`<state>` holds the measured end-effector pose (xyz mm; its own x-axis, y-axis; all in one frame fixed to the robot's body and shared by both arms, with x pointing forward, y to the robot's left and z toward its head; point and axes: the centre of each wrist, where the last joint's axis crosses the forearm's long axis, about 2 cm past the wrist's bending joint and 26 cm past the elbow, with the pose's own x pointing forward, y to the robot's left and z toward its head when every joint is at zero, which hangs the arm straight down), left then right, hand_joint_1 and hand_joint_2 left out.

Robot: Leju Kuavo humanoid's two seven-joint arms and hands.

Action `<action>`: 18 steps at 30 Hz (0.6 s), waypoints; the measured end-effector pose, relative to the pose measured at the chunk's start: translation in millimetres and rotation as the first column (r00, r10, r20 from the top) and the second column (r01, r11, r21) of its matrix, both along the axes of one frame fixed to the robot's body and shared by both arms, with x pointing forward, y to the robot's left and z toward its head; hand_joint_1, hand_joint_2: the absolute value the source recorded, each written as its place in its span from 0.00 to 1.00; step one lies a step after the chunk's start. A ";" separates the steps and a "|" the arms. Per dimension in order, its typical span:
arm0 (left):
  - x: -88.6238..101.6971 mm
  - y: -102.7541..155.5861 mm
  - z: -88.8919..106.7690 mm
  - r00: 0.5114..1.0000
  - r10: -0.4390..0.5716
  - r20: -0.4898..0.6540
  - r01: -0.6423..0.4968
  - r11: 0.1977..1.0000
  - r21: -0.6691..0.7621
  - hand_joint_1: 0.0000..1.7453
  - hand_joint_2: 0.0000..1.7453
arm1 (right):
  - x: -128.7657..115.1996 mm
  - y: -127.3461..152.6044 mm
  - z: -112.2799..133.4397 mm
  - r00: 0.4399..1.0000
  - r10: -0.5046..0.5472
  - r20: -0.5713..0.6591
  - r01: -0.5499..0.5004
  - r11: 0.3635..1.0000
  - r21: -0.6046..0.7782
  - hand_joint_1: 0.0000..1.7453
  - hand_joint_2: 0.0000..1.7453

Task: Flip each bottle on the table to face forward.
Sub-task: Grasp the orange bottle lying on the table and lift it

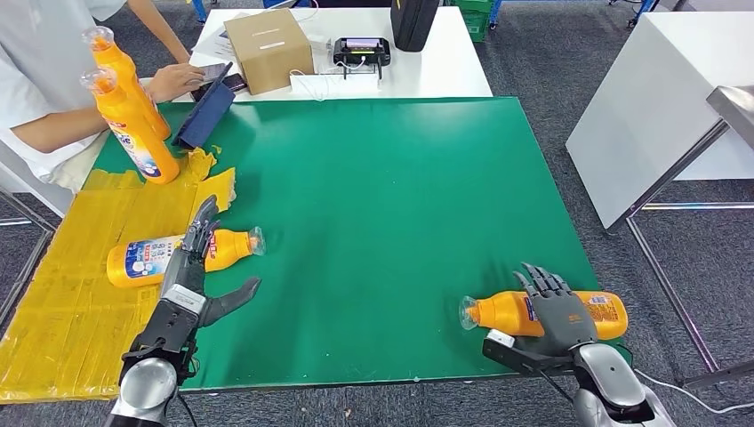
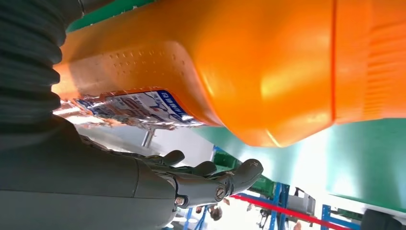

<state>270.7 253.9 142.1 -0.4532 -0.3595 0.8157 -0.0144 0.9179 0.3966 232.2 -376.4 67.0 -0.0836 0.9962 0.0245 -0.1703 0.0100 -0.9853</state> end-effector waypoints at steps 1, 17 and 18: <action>0.0 0.0 0.0 1.000 0.001 0.000 -0.001 1.000 -0.001 0.00 1.00 | 0.5 -0.9 0.4 1.000 -0.005 0.002 0.005 1.000 -0.005 0.00 1.00; -0.4 -0.4 -0.5 1.000 0.003 -0.005 -0.004 1.000 -0.015 0.00 1.00 | -3.2 -30.5 4.0 0.997 -0.069 -0.047 0.066 0.995 -0.069 0.00 1.00; -0.5 -0.4 -0.5 1.000 0.003 -0.006 -0.003 1.000 -0.017 0.00 1.00 | -4.4 -34.2 4.3 0.996 -0.075 -0.056 0.071 0.995 -0.072 0.00 1.00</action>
<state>270.2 253.5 141.6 -0.4473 -0.3475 0.8241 -0.0153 0.9243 0.3814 227.8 -410.6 71.3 -0.0110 0.9990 -0.0428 -0.2291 -0.0442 -0.9724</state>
